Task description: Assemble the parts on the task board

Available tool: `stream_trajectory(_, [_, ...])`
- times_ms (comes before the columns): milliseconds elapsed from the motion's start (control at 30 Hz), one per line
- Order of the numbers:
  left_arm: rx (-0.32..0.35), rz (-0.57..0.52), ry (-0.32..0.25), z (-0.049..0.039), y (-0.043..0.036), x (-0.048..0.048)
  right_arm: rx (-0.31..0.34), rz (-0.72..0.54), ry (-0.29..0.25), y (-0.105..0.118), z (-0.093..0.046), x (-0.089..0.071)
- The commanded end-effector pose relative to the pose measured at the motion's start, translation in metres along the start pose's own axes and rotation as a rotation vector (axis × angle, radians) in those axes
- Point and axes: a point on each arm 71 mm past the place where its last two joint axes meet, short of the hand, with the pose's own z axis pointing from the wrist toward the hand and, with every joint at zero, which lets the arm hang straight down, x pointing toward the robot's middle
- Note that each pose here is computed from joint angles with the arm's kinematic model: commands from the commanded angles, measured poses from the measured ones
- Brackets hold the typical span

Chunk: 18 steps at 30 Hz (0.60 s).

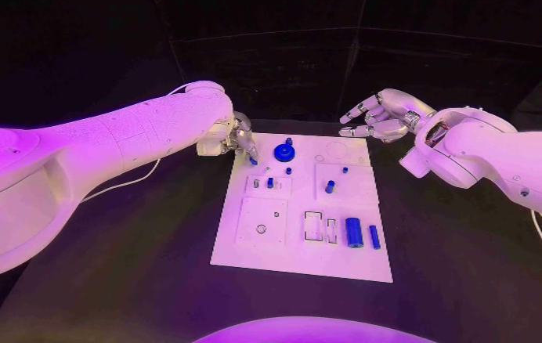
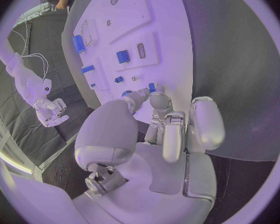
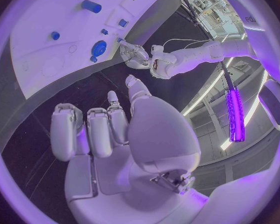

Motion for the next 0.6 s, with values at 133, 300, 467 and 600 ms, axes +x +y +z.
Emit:
stream_trajectory(133, [0.060, -0.054, -0.043, -0.0089, 0.0007, -0.0003, -0.005, -0.002, 0.004, 0.001, 0.000, -0.001])
stream_trajectory(300, [0.071, -0.056, -0.048, -0.0156, 0.0050, 0.0038, -0.003, -0.002, 0.003, 0.000, -0.001, -0.001])
stream_trajectory(467, [0.083, -0.057, -0.054, -0.0227, 0.0089, 0.0098, 0.000, -0.002, 0.000, -0.001, -0.001, -0.002])
stream_trajectory(600, [0.093, -0.054, -0.055, -0.0258, 0.0100, 0.0158, 0.000, -0.003, -0.001, -0.001, -0.001, -0.003])
